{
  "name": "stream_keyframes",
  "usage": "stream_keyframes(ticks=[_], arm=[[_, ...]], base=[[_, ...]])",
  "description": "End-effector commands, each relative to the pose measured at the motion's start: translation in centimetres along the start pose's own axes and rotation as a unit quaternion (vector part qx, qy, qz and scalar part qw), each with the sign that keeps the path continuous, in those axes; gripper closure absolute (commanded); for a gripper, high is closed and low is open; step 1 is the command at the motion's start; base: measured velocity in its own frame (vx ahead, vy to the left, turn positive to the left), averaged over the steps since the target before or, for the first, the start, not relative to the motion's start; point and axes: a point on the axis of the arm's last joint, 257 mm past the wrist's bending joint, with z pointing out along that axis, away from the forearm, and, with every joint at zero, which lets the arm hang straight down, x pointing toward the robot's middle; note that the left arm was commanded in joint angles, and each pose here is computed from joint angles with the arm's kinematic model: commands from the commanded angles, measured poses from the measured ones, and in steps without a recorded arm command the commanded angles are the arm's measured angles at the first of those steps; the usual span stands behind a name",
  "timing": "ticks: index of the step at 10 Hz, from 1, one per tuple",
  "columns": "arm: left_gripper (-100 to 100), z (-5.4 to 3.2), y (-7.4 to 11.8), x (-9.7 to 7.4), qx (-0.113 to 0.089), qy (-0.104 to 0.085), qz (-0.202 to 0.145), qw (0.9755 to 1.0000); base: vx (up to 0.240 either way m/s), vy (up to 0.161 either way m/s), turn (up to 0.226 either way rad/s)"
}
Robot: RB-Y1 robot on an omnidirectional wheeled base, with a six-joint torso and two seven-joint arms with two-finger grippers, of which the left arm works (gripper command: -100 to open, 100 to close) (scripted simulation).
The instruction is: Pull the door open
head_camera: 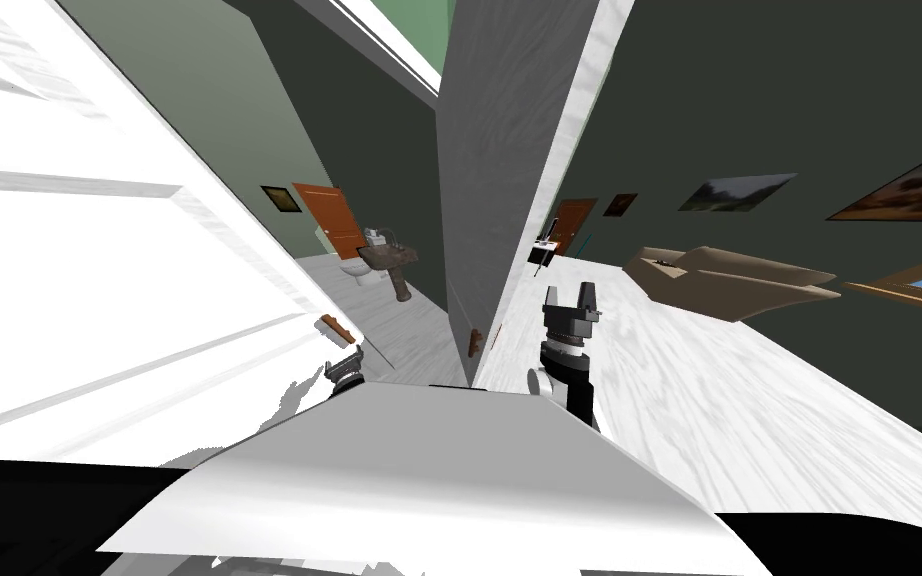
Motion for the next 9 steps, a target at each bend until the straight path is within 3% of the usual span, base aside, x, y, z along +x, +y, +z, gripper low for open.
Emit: stream_keyframes(ticks=[1, 9], arm=[[-100, -0.01, -0.08, -0.01, 0.001, 0.0, 0.0, 1.0], [-100, 0.01, -0.36, -0.11, 0.004, -0.001, -0.001, 1.0]], base=[[0.0, 0.015, -0.02], [0.001, 0.001, -0.007]])
